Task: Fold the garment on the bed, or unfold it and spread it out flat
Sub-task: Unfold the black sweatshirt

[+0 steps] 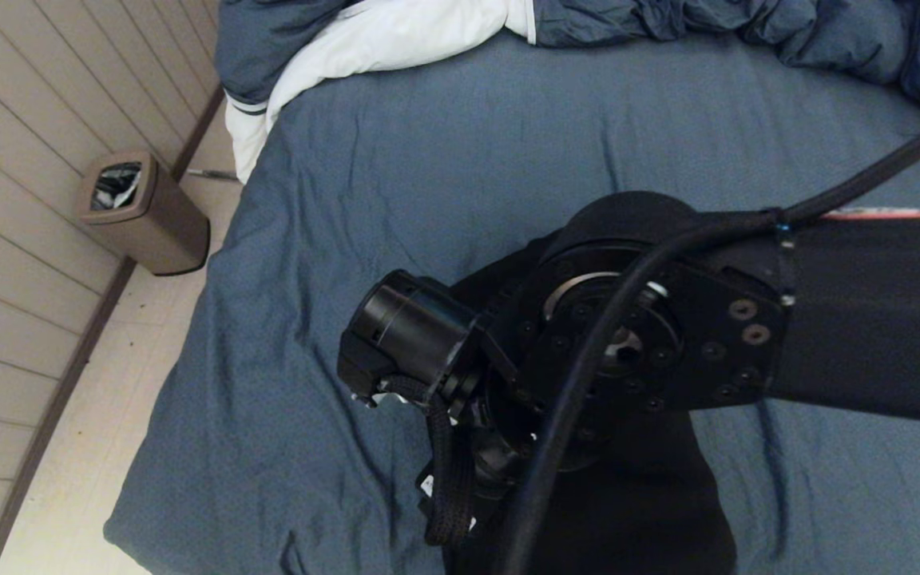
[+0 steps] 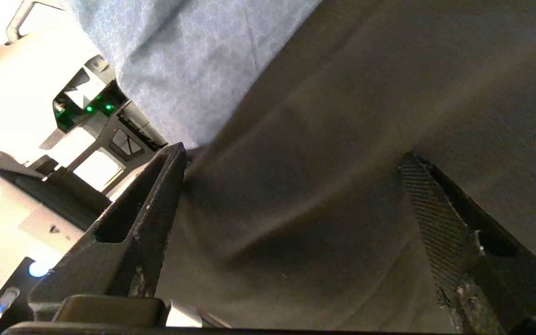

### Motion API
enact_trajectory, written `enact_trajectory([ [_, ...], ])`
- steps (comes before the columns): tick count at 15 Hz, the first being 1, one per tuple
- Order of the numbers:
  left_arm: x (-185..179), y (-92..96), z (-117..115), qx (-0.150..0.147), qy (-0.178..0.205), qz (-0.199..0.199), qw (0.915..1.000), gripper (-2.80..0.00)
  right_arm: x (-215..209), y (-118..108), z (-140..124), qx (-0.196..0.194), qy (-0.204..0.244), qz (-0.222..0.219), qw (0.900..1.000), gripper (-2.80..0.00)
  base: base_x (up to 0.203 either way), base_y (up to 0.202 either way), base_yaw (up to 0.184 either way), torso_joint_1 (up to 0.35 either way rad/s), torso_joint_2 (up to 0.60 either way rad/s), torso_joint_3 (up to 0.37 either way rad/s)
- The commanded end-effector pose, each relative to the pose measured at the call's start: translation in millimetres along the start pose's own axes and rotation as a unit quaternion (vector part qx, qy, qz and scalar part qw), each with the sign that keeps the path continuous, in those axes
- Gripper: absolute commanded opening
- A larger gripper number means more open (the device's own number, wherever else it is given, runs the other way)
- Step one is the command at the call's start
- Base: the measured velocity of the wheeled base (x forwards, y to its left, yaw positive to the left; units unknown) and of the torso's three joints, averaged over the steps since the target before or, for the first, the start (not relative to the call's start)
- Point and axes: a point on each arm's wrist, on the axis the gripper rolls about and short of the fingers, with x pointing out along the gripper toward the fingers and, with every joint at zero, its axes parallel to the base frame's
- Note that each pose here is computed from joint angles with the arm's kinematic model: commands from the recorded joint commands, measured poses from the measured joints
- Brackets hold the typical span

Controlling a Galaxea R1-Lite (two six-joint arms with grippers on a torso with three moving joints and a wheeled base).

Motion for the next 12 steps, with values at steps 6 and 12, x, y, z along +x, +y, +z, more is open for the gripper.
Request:
enact_trajectory([
  [6, 0, 0.0, 0, -0.001, 0.0, 0.001, 1.0, -2.8, 6, -3, 2, 0.007, -0.003, -0.034, 0.999, -2.8, 0.0, 0.0, 0.0, 0.0, 0.0, 0.0],
  [12, 0, 0.0, 0, 0.0, 0.0, 0.0, 1.0, -2.8, -20, -18, -1, 0.028, -0.034, -0.053, 0.998, -2.8, 0.0, 0.0, 0.0, 0.0, 0.0, 0.0],
])
